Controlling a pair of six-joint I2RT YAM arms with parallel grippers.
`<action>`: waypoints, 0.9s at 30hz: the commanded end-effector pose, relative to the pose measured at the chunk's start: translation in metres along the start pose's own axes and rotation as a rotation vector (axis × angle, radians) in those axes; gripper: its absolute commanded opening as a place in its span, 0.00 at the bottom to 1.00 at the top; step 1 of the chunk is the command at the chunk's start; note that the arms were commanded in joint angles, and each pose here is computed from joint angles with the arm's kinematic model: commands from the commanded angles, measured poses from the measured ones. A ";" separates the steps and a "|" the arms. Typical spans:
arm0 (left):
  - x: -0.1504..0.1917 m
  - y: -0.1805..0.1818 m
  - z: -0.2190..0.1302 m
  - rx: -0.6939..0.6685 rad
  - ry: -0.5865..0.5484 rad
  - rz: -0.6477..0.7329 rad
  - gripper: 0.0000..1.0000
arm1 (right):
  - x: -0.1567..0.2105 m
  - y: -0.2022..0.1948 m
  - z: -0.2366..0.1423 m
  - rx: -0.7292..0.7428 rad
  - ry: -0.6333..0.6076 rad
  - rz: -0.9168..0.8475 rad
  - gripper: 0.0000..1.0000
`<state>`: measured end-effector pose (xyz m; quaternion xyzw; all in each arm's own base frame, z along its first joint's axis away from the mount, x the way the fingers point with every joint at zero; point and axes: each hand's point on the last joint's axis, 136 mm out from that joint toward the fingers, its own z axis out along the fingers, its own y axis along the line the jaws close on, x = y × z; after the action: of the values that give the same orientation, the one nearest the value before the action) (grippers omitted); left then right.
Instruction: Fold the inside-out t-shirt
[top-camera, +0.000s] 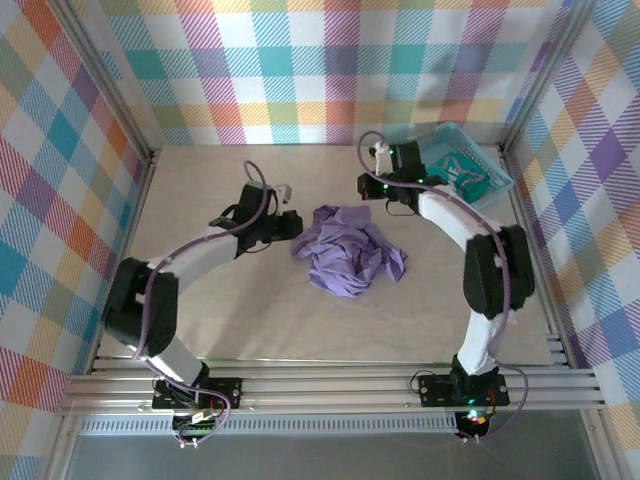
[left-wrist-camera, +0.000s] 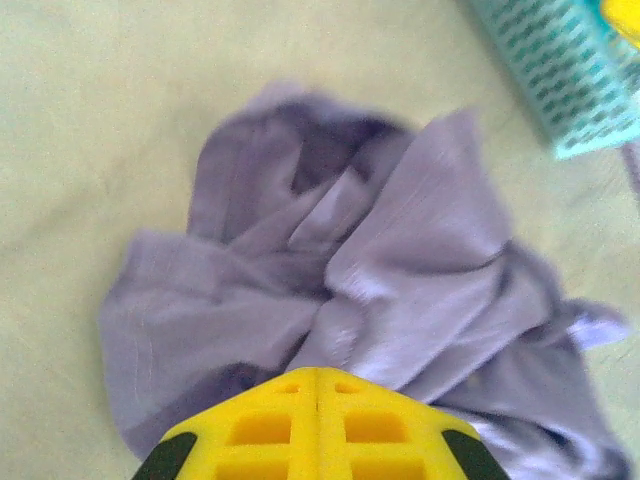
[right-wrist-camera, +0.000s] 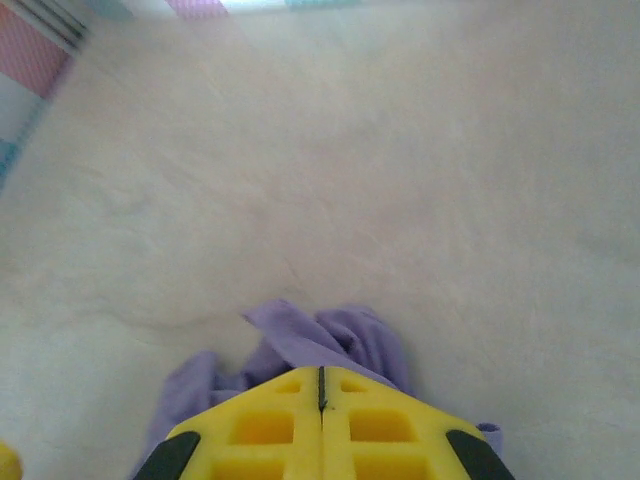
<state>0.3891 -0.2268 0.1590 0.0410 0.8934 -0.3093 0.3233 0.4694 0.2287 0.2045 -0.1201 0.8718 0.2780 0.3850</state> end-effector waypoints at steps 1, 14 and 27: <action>-0.044 -0.025 -0.042 0.048 -0.170 0.038 0.00 | -0.041 0.025 -0.055 -0.010 -0.164 -0.099 0.00; 0.018 0.020 -0.012 -0.084 -0.007 0.003 0.72 | 0.060 -0.046 0.028 0.088 0.214 0.154 0.79; 0.071 0.028 0.062 -0.034 0.191 -0.029 0.57 | 0.073 -0.046 0.057 -0.010 0.248 0.219 0.25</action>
<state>0.3641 -0.2313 0.0519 0.0340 0.9391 -0.2630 0.2183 0.4660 0.2168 0.0757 -0.0482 0.9335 0.2830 0.2148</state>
